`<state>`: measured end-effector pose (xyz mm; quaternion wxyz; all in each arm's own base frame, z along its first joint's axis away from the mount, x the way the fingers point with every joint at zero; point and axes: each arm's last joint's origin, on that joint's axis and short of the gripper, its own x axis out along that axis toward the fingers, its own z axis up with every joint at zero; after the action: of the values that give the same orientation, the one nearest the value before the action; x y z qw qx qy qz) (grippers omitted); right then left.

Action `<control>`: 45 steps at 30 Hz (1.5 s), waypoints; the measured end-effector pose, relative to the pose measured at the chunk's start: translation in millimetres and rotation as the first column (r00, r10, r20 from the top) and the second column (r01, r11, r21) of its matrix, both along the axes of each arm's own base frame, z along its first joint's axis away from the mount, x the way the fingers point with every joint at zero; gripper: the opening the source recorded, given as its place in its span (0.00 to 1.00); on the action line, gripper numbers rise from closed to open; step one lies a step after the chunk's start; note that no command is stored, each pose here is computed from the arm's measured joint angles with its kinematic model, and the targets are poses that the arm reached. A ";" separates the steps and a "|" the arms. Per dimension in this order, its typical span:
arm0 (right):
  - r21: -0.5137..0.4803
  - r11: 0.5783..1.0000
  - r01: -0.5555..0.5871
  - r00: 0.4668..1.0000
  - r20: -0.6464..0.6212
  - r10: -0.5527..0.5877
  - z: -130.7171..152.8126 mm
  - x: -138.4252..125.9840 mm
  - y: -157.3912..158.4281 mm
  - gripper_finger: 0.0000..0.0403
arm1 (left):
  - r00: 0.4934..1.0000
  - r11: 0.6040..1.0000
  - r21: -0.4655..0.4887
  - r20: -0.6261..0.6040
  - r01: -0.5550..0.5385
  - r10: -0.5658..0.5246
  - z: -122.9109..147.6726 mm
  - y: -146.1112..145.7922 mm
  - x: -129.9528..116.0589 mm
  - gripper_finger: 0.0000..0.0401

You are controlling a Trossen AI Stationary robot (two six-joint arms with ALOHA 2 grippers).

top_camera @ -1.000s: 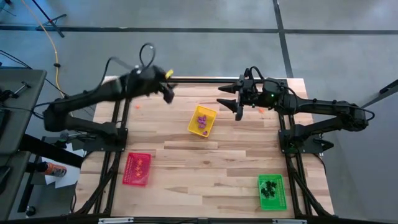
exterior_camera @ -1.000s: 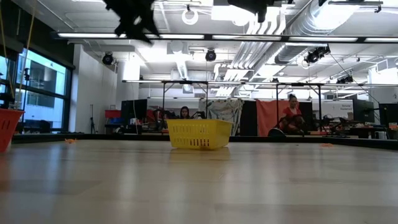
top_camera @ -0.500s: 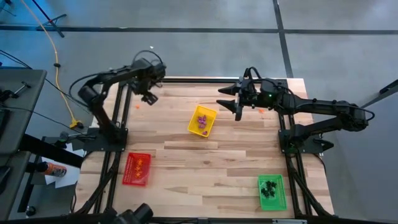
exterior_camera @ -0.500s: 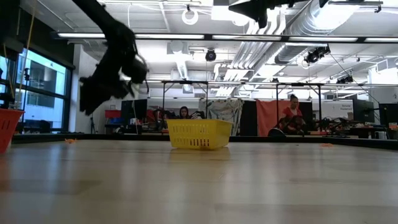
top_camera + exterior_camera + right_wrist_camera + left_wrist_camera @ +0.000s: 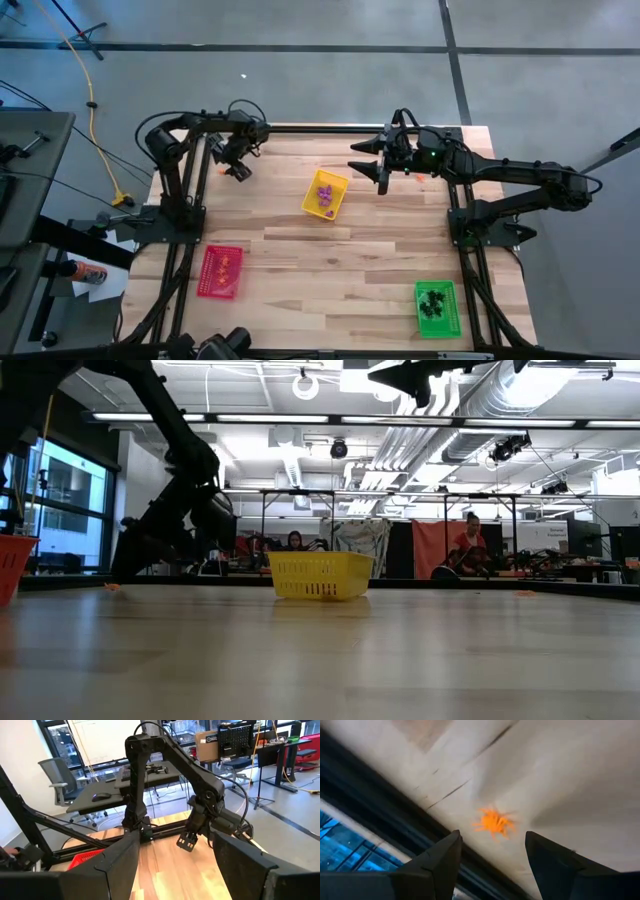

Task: Sort Halloween decoration
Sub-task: Put the left orange spider toy into the red bin

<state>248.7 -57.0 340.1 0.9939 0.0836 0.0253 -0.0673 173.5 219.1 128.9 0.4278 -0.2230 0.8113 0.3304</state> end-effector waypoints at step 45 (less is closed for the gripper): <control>0.070 0.997 0.038 0.999 -0.002 -0.038 -1.0 -0.1 -0.3 0.62 | 0.887 0.993 0.120 0.457 0.015 -0.069 94.9 -35.1 -7.1 0.00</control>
<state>248.6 -57.4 339.2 0.9889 0.1188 0.0264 -0.0851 166.5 184.0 223.7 0.6266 -0.2527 0.6715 0.3043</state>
